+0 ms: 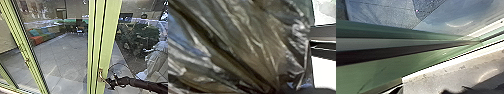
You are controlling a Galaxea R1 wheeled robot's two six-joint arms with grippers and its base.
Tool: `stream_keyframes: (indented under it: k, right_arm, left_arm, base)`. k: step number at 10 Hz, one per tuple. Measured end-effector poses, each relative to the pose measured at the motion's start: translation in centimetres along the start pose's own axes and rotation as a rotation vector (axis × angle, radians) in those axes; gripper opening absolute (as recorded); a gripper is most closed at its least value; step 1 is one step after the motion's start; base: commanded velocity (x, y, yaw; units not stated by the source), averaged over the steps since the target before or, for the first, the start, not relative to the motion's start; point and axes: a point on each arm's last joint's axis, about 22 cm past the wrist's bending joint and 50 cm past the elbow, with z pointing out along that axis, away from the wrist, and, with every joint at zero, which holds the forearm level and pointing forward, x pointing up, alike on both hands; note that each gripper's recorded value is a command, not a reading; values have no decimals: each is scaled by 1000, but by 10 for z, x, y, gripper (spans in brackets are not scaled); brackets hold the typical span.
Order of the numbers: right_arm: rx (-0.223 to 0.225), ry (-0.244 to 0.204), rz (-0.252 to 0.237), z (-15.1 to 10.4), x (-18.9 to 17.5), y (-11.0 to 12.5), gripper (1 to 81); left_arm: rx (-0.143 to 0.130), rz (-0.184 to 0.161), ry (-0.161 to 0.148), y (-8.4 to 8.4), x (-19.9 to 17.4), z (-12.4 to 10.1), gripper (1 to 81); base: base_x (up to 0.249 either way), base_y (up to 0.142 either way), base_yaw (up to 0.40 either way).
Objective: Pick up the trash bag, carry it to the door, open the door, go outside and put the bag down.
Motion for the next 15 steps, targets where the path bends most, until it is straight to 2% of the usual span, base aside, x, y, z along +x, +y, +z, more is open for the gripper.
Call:
stream_keyframes:
  k: [3, 9, 12, 15]
  right_arm:
    - [-8, 7, -4, -4, 9, -4, 811]
    - [-46, -27, -62, -22, 9, -9, 811]
    - [-55, -36, -110, -42, 13, -16, 811]
    - [-54, -39, -128, -51, 15, -21, 811]
  left_arm:
    - [-7, -2, -7, 4, -1, 1, 10]
    - [-8, -7, -16, 4, -3, 1, 10]
    - [-8, -8, -18, 4, -4, 1, 10]
    - [-9, -7, -18, 4, -3, 1, 10]
  base:
    - [0, 0, 0]
    - [0, 0, 0]
    - [0, 0, 0]
    - [59, 0, 0]
